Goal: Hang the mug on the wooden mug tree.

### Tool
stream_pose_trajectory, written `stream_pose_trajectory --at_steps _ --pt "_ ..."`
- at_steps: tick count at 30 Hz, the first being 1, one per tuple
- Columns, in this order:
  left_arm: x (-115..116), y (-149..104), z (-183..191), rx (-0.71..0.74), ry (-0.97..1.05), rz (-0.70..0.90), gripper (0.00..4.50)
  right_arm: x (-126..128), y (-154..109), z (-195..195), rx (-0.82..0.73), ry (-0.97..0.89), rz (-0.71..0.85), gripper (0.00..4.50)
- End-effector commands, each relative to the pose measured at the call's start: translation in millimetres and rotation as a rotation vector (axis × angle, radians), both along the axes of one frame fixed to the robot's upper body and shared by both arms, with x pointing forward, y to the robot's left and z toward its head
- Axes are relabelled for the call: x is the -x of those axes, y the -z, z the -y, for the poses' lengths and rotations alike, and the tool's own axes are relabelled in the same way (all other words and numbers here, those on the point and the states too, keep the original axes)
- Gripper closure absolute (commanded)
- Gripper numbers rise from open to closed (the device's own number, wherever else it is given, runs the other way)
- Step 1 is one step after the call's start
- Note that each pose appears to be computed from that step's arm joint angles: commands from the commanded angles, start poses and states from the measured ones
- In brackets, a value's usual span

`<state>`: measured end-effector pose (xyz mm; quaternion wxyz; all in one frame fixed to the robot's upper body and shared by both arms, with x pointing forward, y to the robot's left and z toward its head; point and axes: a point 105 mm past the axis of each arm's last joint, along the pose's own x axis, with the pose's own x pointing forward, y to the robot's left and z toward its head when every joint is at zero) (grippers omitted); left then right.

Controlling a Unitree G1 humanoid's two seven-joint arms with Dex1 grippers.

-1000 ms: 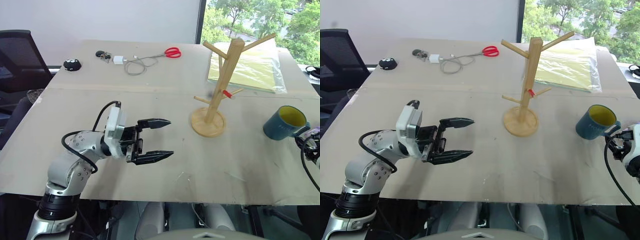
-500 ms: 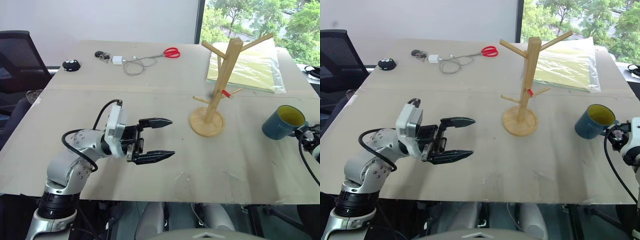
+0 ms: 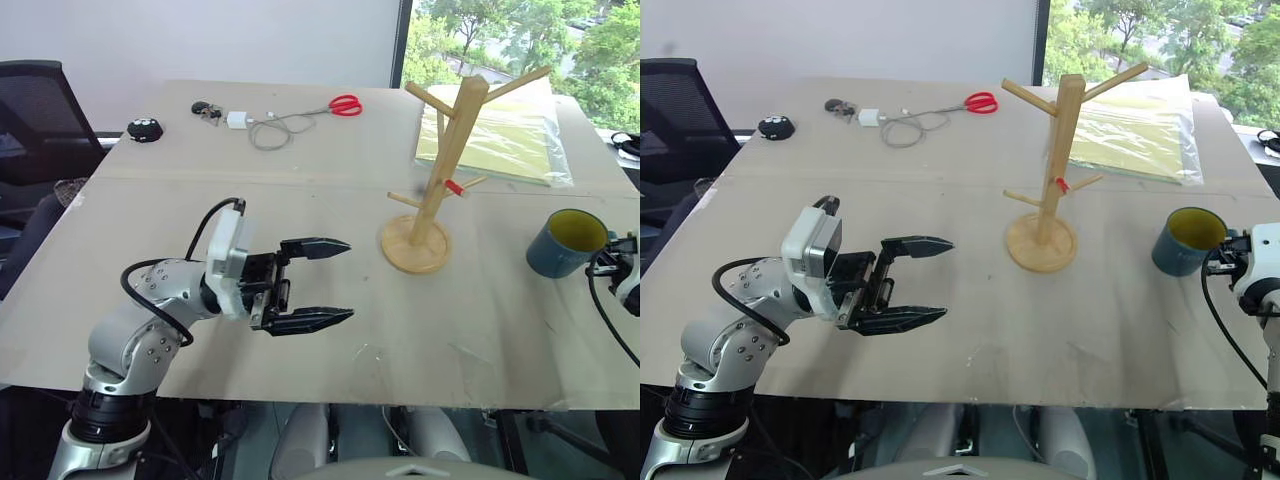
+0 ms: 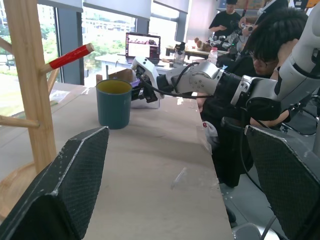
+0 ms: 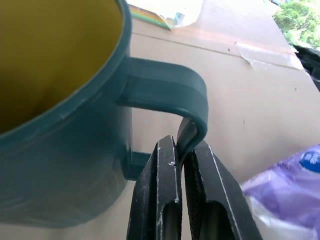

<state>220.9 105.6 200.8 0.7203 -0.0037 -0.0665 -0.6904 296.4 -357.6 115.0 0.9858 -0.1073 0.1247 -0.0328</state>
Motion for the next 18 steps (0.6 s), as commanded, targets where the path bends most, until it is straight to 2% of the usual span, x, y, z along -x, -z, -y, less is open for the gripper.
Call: stream_pose_trajectory --at_steps 1,6,10,14,18 --pt "3 -11 1 0.039 -0.022 0.049 0.00 9 -35 -22 0.006 -0.130 0.108 4.46" --pt "-13 -12 -10 0.088 -0.144 0.069 0.00 33 -74 -83 -0.005 -0.344 0.163 4.46" --pt "-20 -24 -25 0.228 -0.191 0.181 0.00 47 -92 -124 0.058 -0.424 0.141 4.46" --pt "-13 -18 -42 0.199 -0.102 0.078 0.00 56 -104 -167 0.139 -0.504 0.131 4.46" --pt "-16 -17 -51 0.160 -0.094 0.039 0.00 57 -110 -182 0.186 -0.503 0.125 4.46"
